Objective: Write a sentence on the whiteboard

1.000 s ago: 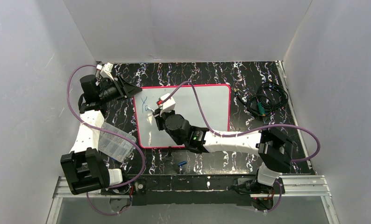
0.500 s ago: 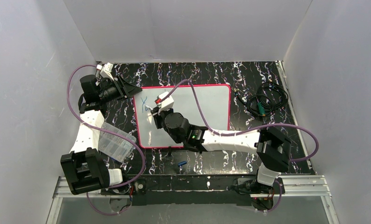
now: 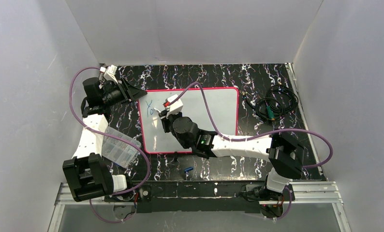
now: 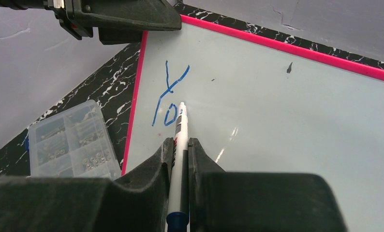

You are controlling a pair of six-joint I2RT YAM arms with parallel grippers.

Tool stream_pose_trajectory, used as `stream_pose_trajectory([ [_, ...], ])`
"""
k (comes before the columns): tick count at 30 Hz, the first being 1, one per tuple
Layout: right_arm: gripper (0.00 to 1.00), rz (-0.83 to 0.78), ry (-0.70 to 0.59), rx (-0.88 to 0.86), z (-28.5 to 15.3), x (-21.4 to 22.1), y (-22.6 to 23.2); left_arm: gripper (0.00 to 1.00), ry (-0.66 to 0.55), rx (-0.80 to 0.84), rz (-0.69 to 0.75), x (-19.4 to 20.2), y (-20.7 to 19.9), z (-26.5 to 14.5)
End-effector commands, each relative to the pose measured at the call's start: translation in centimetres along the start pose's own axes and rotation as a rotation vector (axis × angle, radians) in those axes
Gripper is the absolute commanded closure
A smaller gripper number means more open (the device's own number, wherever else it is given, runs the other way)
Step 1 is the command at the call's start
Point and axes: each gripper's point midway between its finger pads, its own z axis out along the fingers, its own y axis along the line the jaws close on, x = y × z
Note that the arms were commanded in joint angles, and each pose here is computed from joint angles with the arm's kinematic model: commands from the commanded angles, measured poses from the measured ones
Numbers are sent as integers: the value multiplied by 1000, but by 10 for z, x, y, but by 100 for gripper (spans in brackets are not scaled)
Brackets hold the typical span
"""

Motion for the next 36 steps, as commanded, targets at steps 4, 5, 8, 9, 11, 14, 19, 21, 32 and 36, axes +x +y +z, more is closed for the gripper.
stream_pose_trajectory([
  [4,99,16,-62,66,2,-22,-11,57,6,46,27,2,-17,-6],
  [5,99,12,-57,72,2,-21,-12,57,7,46,27,2,-17,-5],
  [8,99,3,-46,78,2,-18,-14,57,5,46,29,1,-17,-6],
  [9,99,1,-41,79,1,-16,-15,57,5,46,29,1,-17,-6],
  [11,99,-2,-29,77,-2,-11,-17,57,5,46,29,1,-17,-6],
  [14,99,2,-4,64,-5,-2,-17,57,5,45,28,1,-17,-6],
  [19,99,11,35,46,-10,12,-16,57,6,46,28,1,-17,-5],
  [21,99,14,46,42,-11,16,-16,57,5,46,28,1,-17,-6],
  [32,99,17,4,92,-14,1,-26,57,7,46,27,2,-17,-5],
  [36,99,11,-25,99,-12,-10,-26,57,7,45,26,2,-16,-5],
])
